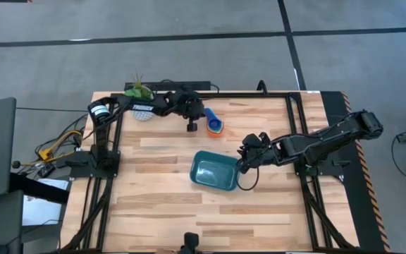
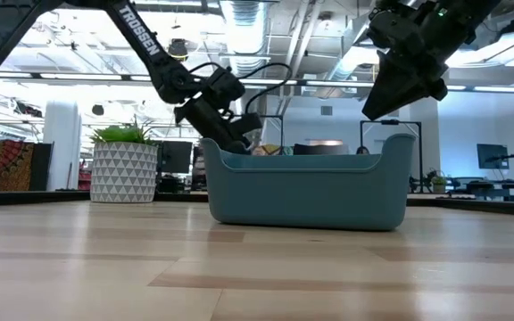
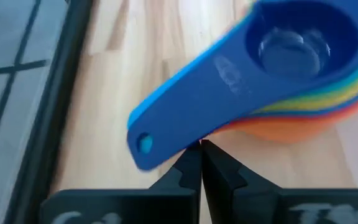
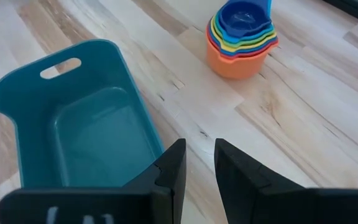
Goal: Nest measuring cups in basket
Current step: Stack the violet measuring cup on top of the light blue measuring cup, then adjust the measuring cups
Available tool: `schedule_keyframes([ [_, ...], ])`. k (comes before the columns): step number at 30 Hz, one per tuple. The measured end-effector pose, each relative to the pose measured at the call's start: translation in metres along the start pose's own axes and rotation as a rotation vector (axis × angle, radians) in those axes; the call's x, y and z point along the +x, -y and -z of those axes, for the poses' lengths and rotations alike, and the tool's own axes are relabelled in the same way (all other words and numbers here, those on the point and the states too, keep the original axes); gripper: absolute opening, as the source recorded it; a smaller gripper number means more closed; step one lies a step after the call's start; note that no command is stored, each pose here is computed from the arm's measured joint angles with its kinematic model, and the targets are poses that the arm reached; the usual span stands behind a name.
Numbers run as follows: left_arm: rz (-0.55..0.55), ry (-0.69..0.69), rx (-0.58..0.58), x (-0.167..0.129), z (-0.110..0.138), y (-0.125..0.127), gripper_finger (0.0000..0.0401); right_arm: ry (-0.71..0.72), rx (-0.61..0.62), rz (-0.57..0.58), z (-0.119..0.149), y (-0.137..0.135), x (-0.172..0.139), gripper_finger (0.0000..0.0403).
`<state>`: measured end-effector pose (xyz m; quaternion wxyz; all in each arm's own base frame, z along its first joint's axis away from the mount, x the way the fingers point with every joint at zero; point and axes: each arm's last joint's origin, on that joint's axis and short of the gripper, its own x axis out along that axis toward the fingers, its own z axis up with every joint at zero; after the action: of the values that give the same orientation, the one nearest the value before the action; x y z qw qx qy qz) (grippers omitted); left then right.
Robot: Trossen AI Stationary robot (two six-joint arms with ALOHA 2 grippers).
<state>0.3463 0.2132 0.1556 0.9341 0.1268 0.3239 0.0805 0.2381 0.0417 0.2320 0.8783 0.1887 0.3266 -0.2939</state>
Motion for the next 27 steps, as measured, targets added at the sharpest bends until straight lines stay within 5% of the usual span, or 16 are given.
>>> schedule_keyframes([
  [11, 0.029, -0.141, -0.025, -0.005, -0.005, -0.010, 0.0000, -0.013, 0.005, -0.005, 0.004, -0.002, -0.003, 0.0107],
  [17, -0.131, -0.251, 0.046, -0.020, -0.019, -0.021, 0.0000, 0.012, -0.006, 0.007, 0.006, -0.004, -0.005, 0.0107],
  [21, -0.193, -0.152, 0.033, -0.030, -0.043, -0.038, 0.0000, 0.033, 0.001, 0.036, 0.005, -0.003, -0.003, 0.0107],
  [27, -0.150, 0.175, -0.037, -0.021, -0.065, -0.053, 0.0000, 0.043, 0.026, 0.050, 0.003, -0.001, -0.001, 0.0107],
])
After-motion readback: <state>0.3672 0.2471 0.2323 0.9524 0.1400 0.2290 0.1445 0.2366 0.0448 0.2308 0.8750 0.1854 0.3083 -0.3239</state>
